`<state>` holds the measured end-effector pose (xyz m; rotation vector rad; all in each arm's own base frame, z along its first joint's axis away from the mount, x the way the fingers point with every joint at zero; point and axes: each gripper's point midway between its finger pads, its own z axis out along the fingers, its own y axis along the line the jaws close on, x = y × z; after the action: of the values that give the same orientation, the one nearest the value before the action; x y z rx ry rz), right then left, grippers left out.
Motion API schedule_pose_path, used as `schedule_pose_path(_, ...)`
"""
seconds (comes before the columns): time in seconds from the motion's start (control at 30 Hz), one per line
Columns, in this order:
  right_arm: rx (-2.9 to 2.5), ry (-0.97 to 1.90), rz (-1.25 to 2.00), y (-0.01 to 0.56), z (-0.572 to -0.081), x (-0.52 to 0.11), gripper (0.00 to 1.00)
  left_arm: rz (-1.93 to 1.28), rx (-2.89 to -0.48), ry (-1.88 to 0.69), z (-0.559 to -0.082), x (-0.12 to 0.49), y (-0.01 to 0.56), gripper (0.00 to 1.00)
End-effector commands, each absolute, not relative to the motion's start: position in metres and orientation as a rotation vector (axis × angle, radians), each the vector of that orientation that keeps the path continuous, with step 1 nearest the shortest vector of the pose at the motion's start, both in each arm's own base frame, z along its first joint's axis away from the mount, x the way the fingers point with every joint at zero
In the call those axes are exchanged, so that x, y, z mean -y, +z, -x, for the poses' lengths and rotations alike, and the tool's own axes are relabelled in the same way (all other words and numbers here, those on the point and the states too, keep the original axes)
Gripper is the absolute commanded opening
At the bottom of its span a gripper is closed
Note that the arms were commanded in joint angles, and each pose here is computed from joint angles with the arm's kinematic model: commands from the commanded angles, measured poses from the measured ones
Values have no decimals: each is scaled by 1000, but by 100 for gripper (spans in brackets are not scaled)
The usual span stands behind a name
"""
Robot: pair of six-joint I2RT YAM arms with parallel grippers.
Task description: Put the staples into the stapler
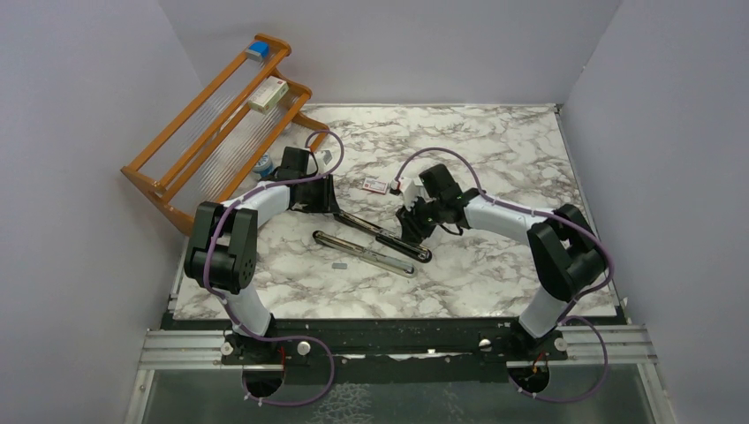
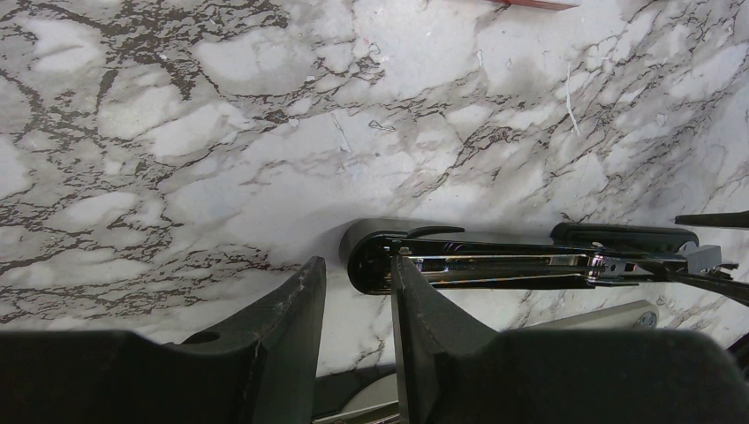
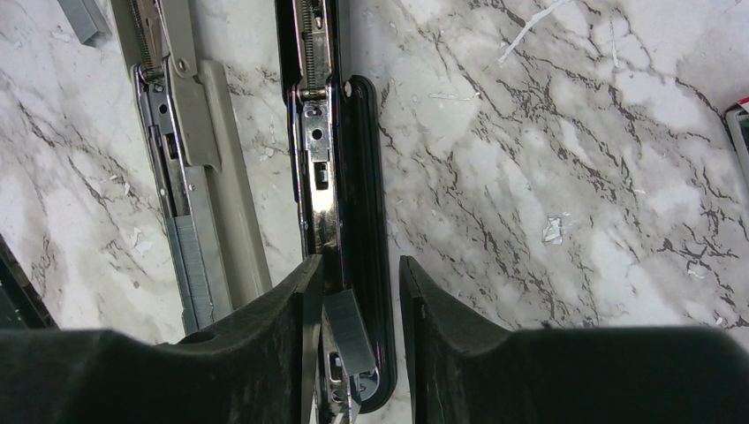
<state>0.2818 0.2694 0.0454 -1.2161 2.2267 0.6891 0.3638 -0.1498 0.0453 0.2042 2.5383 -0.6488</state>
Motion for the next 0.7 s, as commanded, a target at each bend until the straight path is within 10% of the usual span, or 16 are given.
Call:
schedule_pose_path(0.0,-2226,693,1225,49,-273,-266,40,-208,-2592,-582,-362,140,30,35)
schedule_pose_path(0.67,-2194,896,1099,86,-280,-260,43,-212,-2587,-586,-362,141,31,35)
